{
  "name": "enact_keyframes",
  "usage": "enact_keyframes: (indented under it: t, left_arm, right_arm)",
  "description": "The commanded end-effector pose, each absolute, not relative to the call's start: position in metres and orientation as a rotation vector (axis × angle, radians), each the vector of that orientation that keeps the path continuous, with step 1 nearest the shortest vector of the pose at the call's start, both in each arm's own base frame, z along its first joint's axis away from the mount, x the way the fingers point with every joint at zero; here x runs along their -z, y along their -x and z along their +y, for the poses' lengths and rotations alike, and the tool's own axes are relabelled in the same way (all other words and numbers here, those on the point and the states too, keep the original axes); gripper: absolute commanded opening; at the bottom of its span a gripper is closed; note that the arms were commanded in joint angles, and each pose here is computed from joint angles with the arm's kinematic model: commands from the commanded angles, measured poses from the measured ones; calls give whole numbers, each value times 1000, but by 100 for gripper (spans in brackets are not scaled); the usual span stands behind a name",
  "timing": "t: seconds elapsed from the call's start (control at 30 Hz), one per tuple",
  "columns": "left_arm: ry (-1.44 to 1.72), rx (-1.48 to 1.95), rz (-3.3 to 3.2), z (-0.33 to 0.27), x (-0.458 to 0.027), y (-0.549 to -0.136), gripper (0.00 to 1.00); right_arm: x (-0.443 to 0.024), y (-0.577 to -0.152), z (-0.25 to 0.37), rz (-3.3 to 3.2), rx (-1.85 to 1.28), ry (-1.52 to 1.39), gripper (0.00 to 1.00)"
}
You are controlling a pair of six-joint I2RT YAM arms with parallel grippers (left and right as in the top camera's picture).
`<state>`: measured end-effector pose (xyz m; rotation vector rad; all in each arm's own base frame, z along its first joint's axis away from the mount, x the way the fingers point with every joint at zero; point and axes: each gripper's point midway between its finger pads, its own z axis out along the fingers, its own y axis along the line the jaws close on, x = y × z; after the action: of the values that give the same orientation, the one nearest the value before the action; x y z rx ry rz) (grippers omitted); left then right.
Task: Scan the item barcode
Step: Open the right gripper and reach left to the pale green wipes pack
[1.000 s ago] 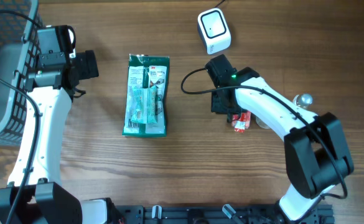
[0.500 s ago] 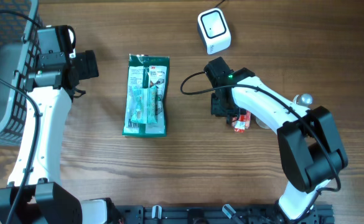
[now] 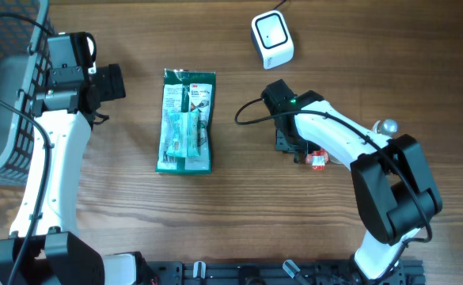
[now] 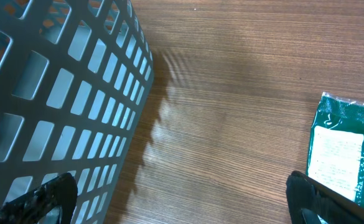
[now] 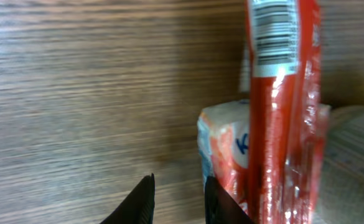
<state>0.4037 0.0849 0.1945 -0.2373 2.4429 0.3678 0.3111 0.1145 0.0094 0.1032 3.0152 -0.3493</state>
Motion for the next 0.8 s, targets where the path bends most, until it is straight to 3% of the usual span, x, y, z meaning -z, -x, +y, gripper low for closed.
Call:
enact_keyframes:
  t: [0.0,0.13,0.33,0.77]
  left_arm:
    - [230,-373,2438,85,-196,-404,100]
    - [230,-373,2438,85,-196,-404,100]
    - [230,-373,2438,85,-196,-404,100]
    - [230,-373,2438,85,-196,-404,100]
  right_arm:
    - [-9,-317,105,2984,420,-147,27]
    - [-37,-334,156,3027,66,59,27]
    - [-84,-333,267,2936,-853,289,27]
    - [-72,-333,339,2704,-659,550,31]
